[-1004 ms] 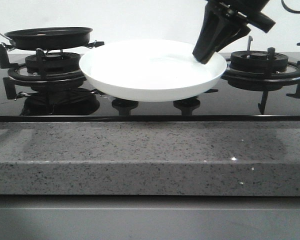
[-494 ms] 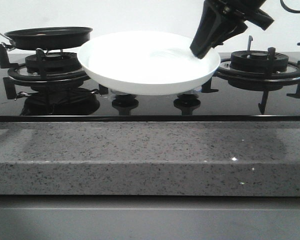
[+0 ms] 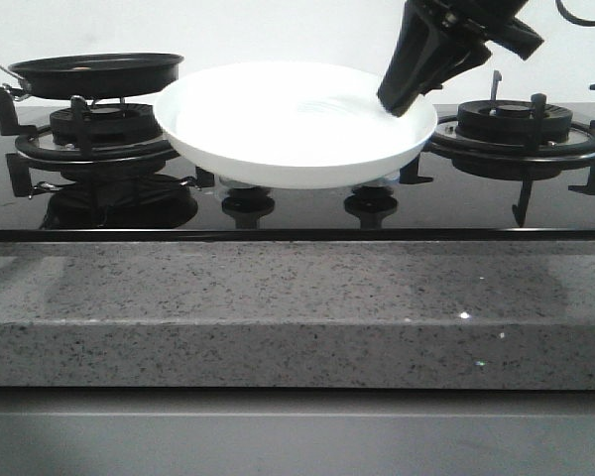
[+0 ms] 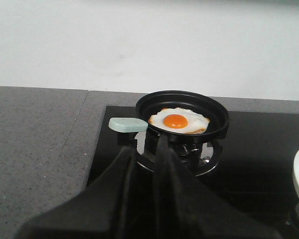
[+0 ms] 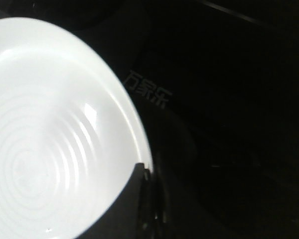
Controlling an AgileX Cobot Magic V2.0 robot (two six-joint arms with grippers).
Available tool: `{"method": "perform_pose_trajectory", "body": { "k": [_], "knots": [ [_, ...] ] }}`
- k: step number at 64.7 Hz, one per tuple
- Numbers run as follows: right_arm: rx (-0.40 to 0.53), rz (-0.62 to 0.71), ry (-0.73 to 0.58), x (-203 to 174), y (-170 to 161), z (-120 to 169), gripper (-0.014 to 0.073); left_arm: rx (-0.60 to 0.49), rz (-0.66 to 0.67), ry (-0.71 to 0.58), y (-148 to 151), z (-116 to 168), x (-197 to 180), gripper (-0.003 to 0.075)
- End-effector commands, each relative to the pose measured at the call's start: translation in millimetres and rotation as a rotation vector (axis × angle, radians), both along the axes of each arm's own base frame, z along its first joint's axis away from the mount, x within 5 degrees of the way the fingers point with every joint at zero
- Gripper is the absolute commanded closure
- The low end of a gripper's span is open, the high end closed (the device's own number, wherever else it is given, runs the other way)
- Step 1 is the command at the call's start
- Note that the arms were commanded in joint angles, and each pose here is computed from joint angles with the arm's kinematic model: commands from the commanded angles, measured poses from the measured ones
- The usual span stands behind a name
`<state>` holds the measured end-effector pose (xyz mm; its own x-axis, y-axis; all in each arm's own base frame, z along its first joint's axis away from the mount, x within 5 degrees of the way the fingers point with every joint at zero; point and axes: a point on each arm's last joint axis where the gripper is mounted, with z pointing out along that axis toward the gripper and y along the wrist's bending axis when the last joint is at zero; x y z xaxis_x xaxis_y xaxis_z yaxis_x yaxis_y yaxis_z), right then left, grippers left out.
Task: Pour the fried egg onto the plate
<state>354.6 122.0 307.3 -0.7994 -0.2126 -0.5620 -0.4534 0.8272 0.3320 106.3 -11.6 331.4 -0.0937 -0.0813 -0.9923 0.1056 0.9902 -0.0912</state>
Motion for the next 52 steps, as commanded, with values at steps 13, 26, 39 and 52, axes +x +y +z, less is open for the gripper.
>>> {"method": "perform_pose_trajectory", "body": {
  "k": [13, 26, 39, 52],
  "knots": [
    [0.060, -0.017, -0.098, -7.0, -0.4, 30.6, 0.0662, -0.469, -0.009, 0.022, -5.2, 19.5, 22.9, 0.0612],
    [0.060, -0.017, -0.098, -7.0, -0.4, 30.6, 0.0662, -0.589, 0.021, 0.185, -9.5, 10.7, 67.0, 0.0476],
    [0.060, -0.017, -0.098, -7.0, -0.4, 30.6, 0.0662, -0.581, 0.018, 0.316, -15.6, 5.4, 105.8, 0.0092],
    [0.060, -0.017, -0.098, -7.0, -0.4, 30.6, 0.0662, -0.679, 0.007, 0.475, -16.4, 2.2, 148.4, 0.0037]
  ]
}}
